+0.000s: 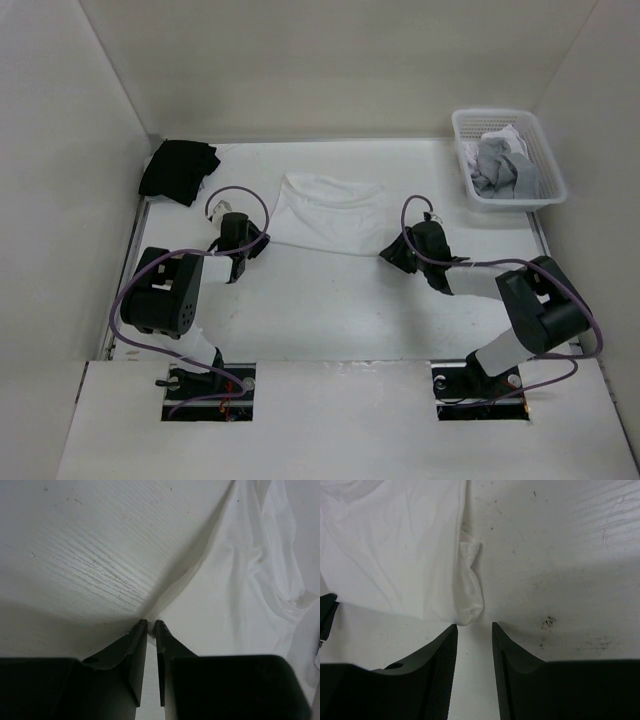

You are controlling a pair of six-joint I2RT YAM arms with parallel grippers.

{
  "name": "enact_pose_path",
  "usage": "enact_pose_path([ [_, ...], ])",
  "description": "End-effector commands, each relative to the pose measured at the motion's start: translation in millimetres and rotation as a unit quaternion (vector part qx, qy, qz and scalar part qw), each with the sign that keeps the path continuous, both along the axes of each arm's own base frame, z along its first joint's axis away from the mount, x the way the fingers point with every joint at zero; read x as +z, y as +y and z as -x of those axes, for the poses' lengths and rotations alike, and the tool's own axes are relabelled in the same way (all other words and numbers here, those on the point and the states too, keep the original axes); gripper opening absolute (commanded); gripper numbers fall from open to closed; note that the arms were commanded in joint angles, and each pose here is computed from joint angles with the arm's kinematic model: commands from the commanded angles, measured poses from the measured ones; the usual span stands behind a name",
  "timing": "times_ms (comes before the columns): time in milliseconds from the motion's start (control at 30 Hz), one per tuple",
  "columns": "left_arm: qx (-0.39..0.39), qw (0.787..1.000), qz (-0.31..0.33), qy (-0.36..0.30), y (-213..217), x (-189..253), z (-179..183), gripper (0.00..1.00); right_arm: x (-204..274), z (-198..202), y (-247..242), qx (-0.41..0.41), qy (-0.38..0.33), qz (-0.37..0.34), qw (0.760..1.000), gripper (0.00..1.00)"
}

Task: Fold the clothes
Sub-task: Fold the tank top

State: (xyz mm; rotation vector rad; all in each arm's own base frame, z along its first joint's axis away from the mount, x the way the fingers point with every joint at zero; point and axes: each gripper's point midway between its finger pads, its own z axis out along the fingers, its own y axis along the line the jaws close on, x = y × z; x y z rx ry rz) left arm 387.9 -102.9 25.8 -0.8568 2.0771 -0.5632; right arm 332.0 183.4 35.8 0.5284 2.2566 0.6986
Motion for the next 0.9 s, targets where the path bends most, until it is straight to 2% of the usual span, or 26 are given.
enact_pose_path([
  [0, 0.011, 1.0, 0.004, -0.009, 3, 3, -5, 0.11, 11, -14, 10, -0.001, -0.018, -0.033, 0.999, 0.38],
  [133, 0.01, 1.0, 0.006, -0.016, 1, 7, -5, 0.08, 6, -18, 9, -0.007, -0.006, -0.045, 0.999, 0.38],
  [400, 0.005, 1.0, 0.006, -0.016, -2, 5, -4, 0.07, 0, -27, 2, -0.038, -0.004, -0.059, 0.998, 0.28],
  [600, 0.002, 1.0, 0.011, -0.015, -5, 1, -4, 0.03, -3, -31, 3, -0.041, -0.01, -0.056, 0.998, 0.08],
  [733, -0.004, 0.999, 0.017, -0.04, -9, 20, -4, 0.0, 13, -35, -5, -0.052, -0.045, -0.043, 0.997, 0.02],
  [867, -0.019, 0.996, 0.026, -0.087, -13, 70, 11, 0.0, 52, -8, -3, -0.029, -0.084, -0.031, 0.996, 0.02],
])
